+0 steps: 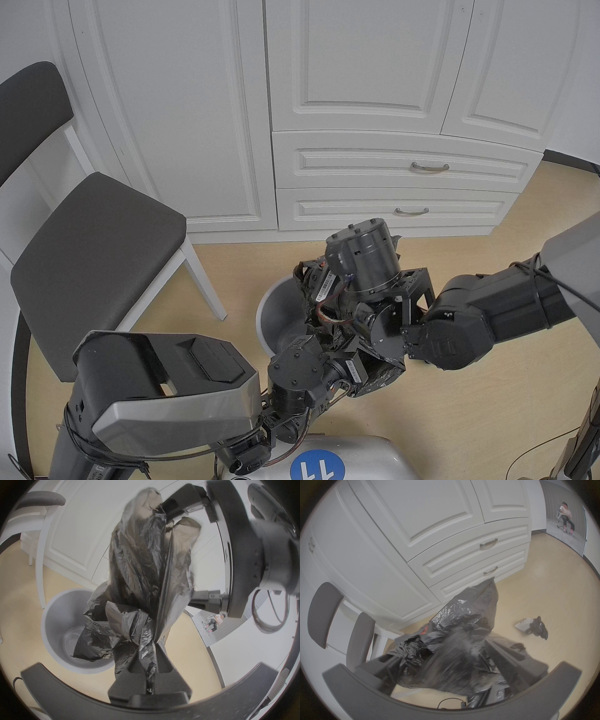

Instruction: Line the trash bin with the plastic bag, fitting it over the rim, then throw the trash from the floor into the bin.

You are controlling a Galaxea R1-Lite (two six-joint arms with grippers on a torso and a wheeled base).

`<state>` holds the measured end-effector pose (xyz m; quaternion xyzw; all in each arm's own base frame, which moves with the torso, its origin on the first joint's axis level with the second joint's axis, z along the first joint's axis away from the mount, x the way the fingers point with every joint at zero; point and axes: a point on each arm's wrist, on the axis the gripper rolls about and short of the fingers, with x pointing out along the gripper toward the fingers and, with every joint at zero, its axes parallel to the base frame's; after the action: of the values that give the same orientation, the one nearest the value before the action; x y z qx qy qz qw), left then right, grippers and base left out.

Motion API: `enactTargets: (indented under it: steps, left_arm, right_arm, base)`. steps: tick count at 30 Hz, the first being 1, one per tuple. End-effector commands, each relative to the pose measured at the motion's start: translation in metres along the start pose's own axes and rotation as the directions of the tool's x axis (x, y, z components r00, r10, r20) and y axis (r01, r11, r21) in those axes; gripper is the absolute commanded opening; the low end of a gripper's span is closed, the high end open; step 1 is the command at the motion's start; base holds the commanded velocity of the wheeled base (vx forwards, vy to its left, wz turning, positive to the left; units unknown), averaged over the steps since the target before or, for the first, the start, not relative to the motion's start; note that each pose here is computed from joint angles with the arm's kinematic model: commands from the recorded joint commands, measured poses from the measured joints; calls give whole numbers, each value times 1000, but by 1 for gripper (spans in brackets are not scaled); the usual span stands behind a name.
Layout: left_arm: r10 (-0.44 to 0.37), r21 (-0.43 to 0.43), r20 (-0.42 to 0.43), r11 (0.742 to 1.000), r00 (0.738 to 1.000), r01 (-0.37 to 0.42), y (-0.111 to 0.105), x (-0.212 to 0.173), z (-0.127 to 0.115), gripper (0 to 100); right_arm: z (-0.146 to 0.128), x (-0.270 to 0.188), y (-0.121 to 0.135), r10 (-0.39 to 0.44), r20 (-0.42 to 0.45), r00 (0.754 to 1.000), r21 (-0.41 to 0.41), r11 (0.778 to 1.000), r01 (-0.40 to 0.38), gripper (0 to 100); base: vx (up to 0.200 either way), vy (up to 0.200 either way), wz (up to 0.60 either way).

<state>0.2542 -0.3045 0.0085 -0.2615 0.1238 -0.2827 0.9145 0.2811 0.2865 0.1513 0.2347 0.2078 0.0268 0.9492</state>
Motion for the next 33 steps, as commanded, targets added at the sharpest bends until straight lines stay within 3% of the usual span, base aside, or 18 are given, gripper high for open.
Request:
enactTargets:
  steps: [1, 12, 16, 23, 28, 33]
  left_arm:
    - [1, -1, 20, 1000, 1000, -1, 0, -2, 11, 0]
    - [-8, 8, 16, 1000, 1000, 8, 0, -13, 25, 0]
    - [-13, 10, 5, 1000, 1000, 13, 1, -13, 24, 0]
    - [-3, 7, 20, 1000, 1000, 3, 5, -12, 30, 0]
    - [-7, 3, 36, 1000, 999, 6, 4, -13, 37, 0]
    - [-16, -2, 59, 1000, 998, 16, 0, -15, 47, 0]
  right_arm:
    - [18, -5, -5, -9, 37, 999, 9, 1000, 8, 100]
    - [37, -19, -23, -30, 56, 998, -60, 998, 34, 100]
    - [38, -37, -40, -37, 39, 999, -155, 987, 43, 100]
    - [49, -66, -51, 43, 8, 999, -205, 978, -41, 100]
    - [53, -91, -66, 115, -43, 992, -271, 955, -122, 100]
    - [44, -103, -82, 129, -99, 987, -378, 912, -157, 100]
  base:
    - [0, 0, 0]
    - [0, 0, 0]
    - [0, 0, 0]
    - [0, 0, 0]
    - [0, 0, 0]
    - [0, 0, 0]
